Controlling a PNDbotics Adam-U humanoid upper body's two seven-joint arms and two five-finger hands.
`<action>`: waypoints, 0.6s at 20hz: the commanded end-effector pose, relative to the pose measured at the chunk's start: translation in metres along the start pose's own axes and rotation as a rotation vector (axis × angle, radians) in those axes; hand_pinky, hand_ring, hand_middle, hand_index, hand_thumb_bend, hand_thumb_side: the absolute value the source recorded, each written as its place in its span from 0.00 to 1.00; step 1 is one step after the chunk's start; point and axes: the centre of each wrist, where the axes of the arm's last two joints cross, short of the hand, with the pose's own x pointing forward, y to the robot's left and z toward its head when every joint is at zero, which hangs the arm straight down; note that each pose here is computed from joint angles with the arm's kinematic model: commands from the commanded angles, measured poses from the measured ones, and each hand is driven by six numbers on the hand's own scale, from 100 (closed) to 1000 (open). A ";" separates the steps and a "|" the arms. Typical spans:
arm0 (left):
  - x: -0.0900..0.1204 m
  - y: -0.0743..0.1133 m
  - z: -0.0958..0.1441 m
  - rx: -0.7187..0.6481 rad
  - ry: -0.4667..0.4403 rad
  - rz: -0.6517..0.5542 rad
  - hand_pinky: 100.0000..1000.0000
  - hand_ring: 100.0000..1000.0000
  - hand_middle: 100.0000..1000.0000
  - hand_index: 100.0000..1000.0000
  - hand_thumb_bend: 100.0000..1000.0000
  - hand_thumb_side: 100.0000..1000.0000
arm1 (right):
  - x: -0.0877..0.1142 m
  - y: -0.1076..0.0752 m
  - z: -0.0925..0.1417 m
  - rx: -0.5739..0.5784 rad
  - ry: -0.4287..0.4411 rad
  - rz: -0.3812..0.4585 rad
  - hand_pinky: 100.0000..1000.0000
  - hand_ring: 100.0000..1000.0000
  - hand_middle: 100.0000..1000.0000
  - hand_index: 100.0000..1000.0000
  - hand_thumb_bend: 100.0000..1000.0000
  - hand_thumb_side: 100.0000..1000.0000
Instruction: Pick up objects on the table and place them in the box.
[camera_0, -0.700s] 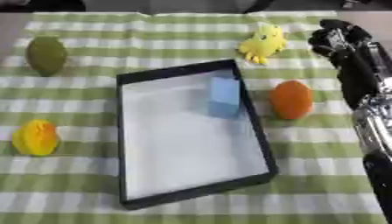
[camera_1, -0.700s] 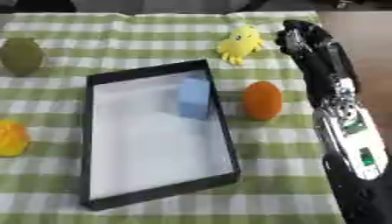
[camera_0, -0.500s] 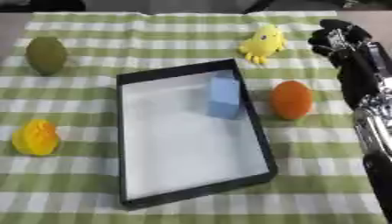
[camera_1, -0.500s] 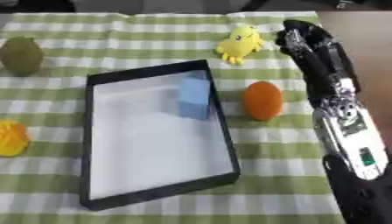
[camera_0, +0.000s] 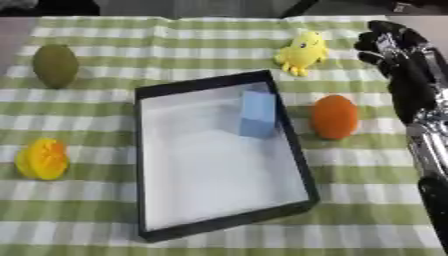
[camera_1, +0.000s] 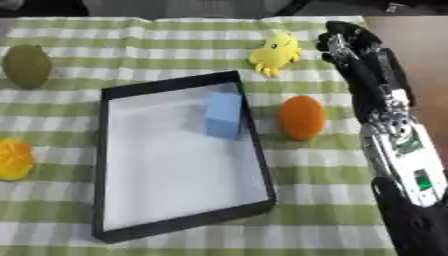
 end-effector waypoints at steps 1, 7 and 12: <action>0.007 0.007 -0.004 -0.002 -0.029 -0.036 0.83 0.83 0.78 0.78 0.07 0.75 | 0.021 -0.012 -0.004 0.047 -0.054 0.099 0.83 0.75 0.64 0.75 0.00 0.43; 0.007 0.011 -0.004 0.005 -0.029 -0.051 0.83 0.83 0.78 0.78 0.07 0.75 | 0.042 -0.026 -0.004 0.136 -0.072 0.270 0.84 0.77 0.68 0.77 0.00 0.40; 0.007 0.013 -0.004 0.007 -0.027 -0.063 0.83 0.83 0.78 0.78 0.07 0.75 | 0.054 -0.030 -0.002 0.252 -0.058 0.424 0.84 0.79 0.71 0.78 0.00 0.41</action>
